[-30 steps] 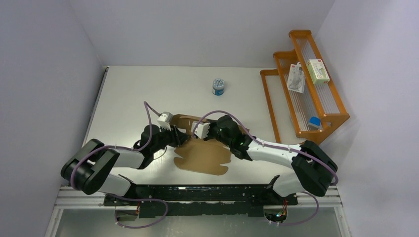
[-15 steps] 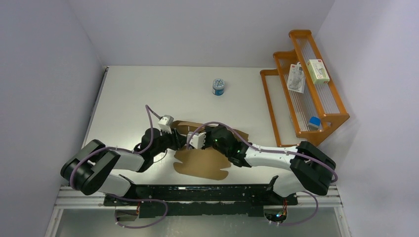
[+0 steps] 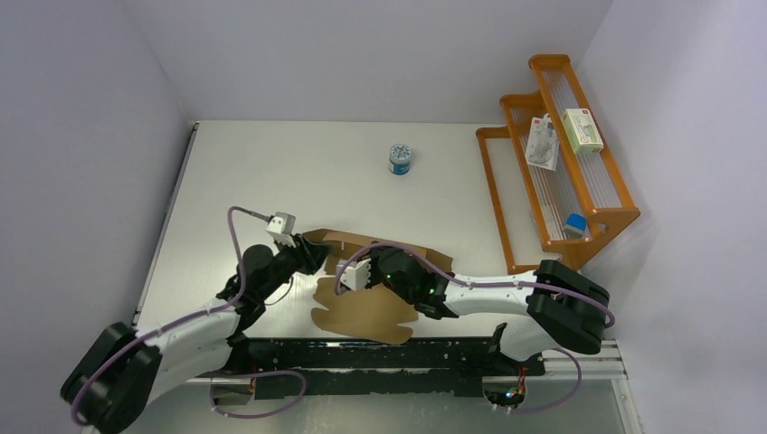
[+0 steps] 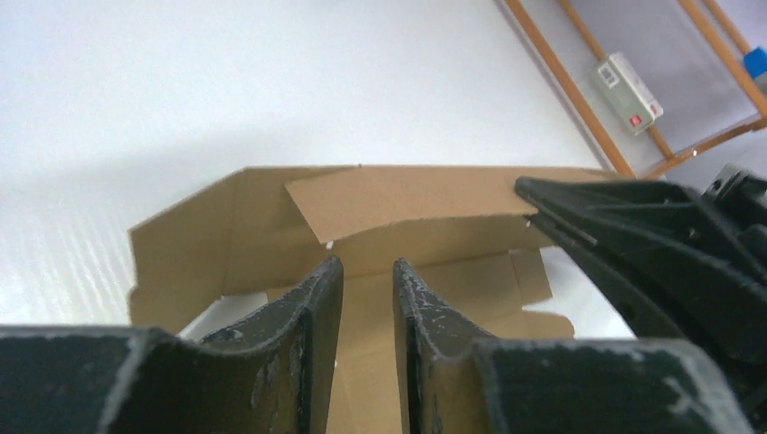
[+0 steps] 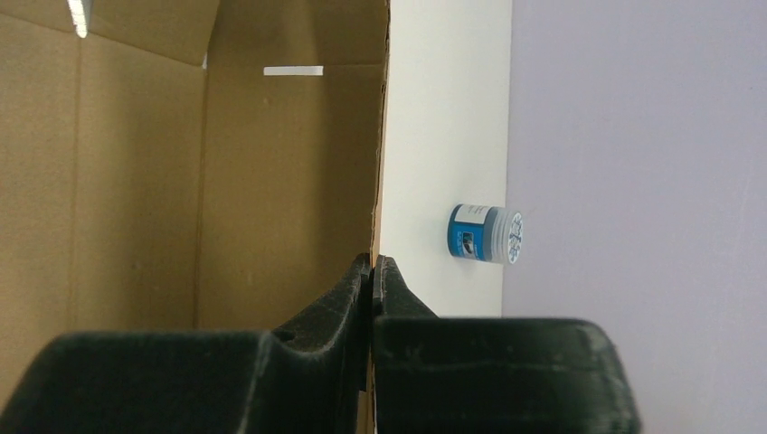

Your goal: Fold the paper box

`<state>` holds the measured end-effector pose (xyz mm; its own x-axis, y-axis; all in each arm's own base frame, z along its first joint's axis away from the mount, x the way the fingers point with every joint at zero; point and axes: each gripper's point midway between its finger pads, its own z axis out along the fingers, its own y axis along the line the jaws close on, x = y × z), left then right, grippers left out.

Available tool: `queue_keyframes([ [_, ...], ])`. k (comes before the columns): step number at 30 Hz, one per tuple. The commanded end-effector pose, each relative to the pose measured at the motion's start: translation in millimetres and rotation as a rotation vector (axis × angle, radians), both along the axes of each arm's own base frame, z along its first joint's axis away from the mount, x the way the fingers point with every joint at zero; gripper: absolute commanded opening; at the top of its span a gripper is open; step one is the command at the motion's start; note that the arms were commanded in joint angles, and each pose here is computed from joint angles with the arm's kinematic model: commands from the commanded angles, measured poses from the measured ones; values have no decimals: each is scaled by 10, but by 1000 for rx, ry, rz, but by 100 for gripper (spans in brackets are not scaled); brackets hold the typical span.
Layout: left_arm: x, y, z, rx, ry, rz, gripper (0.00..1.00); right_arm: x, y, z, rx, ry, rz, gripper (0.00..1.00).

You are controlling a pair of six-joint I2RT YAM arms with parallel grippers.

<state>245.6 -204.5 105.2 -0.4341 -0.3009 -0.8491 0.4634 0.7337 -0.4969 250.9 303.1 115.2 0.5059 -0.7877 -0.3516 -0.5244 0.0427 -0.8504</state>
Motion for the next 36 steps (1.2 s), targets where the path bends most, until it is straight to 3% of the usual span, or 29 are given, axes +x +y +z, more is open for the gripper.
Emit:
queue_keyframes([
  [1,139,220,249,-10,-21,152,30,-21,4,91,6,-30,-7,0],
  [6,310,295,547,6,-41,229,22,-32,18,90,3,-32,-6,0],
  [10,382,191,437,61,18,194,15,-33,13,104,5,-37,-8,0],
  [19,353,11,27,109,157,111,12,-42,17,149,20,-54,-6,0],
  [26,222,-212,43,80,145,-43,13,-42,50,140,20,-64,2,0],
  [36,285,-291,-1,99,130,-77,14,-121,101,35,-52,-118,13,0],
])
